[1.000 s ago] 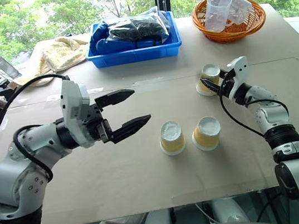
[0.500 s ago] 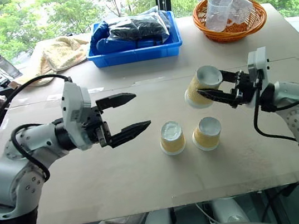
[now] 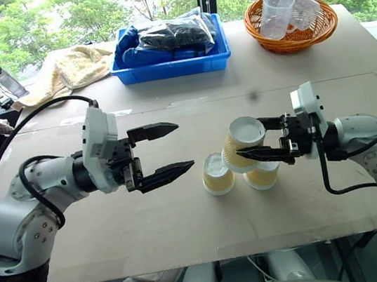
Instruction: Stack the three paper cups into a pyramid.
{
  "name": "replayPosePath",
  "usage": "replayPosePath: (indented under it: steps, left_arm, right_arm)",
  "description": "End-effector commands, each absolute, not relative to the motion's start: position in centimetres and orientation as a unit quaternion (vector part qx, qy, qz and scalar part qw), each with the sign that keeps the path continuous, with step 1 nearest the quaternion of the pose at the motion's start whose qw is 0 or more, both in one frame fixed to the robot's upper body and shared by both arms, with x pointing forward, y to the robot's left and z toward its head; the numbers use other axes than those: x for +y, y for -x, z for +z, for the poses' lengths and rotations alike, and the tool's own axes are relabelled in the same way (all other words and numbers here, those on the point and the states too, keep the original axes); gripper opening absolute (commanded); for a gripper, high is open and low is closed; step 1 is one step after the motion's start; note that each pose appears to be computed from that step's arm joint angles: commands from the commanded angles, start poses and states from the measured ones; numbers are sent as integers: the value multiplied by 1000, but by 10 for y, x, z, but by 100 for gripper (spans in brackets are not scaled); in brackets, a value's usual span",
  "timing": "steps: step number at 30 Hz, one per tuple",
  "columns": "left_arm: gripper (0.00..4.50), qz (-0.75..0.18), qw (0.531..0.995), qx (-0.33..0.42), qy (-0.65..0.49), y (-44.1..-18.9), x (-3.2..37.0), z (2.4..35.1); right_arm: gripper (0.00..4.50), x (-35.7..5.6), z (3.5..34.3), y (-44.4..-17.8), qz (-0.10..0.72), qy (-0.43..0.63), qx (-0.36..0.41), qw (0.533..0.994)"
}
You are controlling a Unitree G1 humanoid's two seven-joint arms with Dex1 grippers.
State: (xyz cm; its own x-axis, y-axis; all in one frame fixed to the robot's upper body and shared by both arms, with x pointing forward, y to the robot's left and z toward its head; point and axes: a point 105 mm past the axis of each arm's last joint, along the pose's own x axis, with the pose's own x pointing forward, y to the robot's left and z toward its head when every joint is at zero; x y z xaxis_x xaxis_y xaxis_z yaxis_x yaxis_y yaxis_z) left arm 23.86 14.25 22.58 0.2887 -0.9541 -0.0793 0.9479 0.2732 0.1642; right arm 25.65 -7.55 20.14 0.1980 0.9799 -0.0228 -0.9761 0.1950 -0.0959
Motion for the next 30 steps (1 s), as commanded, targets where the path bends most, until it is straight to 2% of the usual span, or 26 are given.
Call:
replayPosePath:
  steps: [1, 15, 16, 17, 19, 20, 30]
  left_arm:
    - [450, -600, 793, -23, -103, -235, 142, 231]
    - [450, -602, 791, -18, -103, -233, 141, 230]
    - [450, -603, 791, -18, -102, -233, 140, 230]
    - [450, -603, 791, -18, -102, -233, 140, 230]
    - [450, -603, 791, -18, -102, -233, 140, 230]
    - [450, -604, 791, -18, -102, -233, 140, 230]
    - [450, -609, 787, -15, -99, -232, 137, 229]
  right_arm:
    - [218, -72, 208, -251, 645, 51, -36, 761]
    - [218, -73, 199, -251, 645, 57, -24, 762]
    - [296, -73, 199, -251, 644, 57, -24, 762]
    - [321, -73, 199, -252, 644, 58, -25, 763]
    - [419, -73, 199, -252, 643, 60, -26, 763]
    - [446, -74, 198, -253, 643, 61, -26, 763]
    - [446, -80, 198, -254, 638, 64, -24, 767]
